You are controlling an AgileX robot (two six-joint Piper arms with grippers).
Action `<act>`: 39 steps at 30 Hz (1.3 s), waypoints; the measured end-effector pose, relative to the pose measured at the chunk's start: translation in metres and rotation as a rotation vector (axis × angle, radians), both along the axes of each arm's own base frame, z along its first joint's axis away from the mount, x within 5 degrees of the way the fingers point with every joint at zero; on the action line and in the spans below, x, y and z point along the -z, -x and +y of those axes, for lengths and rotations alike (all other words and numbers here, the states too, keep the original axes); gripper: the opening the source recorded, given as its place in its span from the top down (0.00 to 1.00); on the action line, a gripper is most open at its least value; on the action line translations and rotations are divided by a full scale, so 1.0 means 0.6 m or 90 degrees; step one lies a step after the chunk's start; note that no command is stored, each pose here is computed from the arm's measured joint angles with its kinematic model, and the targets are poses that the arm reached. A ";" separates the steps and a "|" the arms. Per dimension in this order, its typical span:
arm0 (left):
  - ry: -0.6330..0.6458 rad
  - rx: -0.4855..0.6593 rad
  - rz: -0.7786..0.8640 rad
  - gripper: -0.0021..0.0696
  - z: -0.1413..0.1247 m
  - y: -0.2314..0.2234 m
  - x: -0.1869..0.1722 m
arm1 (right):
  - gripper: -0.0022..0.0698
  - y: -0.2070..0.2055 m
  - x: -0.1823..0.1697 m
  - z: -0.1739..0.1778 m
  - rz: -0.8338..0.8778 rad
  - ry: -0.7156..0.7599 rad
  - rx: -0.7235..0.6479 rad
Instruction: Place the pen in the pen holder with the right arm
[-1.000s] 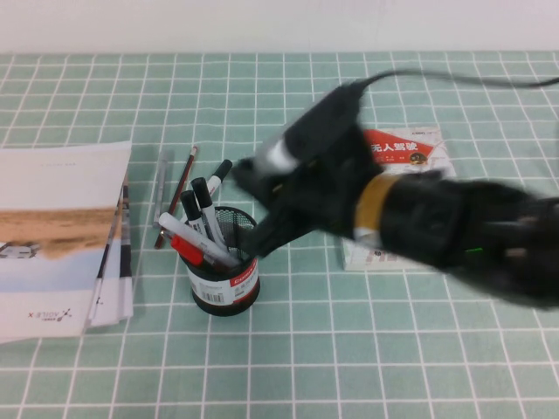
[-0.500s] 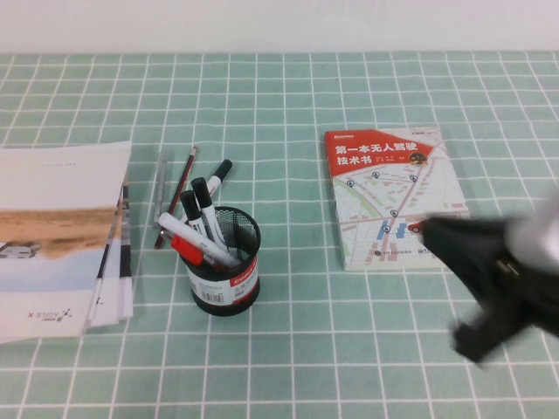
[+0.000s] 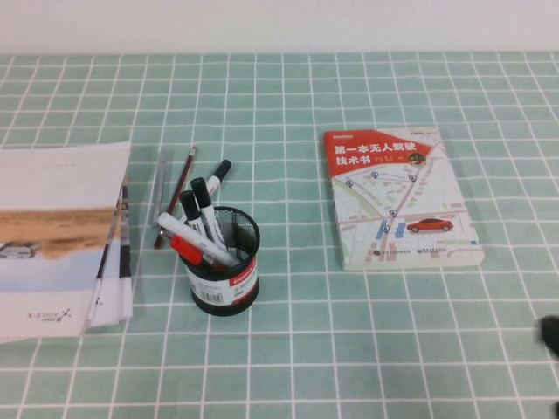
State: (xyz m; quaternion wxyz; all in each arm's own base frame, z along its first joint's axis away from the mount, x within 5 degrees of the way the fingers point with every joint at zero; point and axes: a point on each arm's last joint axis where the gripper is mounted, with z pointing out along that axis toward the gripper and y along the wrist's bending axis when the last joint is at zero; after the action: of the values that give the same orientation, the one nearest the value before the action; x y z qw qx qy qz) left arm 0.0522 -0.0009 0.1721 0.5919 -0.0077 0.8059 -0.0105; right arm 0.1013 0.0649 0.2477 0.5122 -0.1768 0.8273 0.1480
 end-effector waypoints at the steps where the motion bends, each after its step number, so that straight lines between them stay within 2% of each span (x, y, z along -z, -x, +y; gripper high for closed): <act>1: 0.000 0.000 0.000 0.98 0.000 0.000 0.000 | 1.00 0.000 0.003 -0.010 -0.006 -0.003 0.024; 10: 0.000 0.000 0.000 0.98 0.000 0.000 0.000 | 1.00 0.045 0.072 -0.088 -0.137 -0.080 0.210; 15: 0.000 0.000 0.000 0.98 0.000 0.000 0.000 | 1.00 0.064 0.089 -0.101 -0.215 -0.102 0.260; 19: 0.000 0.000 0.000 0.98 0.000 0.000 0.000 | 1.00 0.073 0.083 -0.105 -0.256 -0.115 0.271; 31: 0.000 0.000 0.000 0.98 0.000 0.000 0.000 | 1.00 0.074 0.081 -0.103 -0.257 -0.136 0.264; 39: 0.000 0.000 0.000 0.98 0.000 0.000 0.000 | 1.00 0.078 0.112 -0.095 -0.156 -0.027 0.213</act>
State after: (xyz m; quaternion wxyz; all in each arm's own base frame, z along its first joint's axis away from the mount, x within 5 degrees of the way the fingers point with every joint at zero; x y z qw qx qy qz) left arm 0.0522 -0.0009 0.1721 0.5919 -0.0077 0.8059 -0.0105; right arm 0.0545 0.0079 0.1807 0.6300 -0.0431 0.7734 0.0556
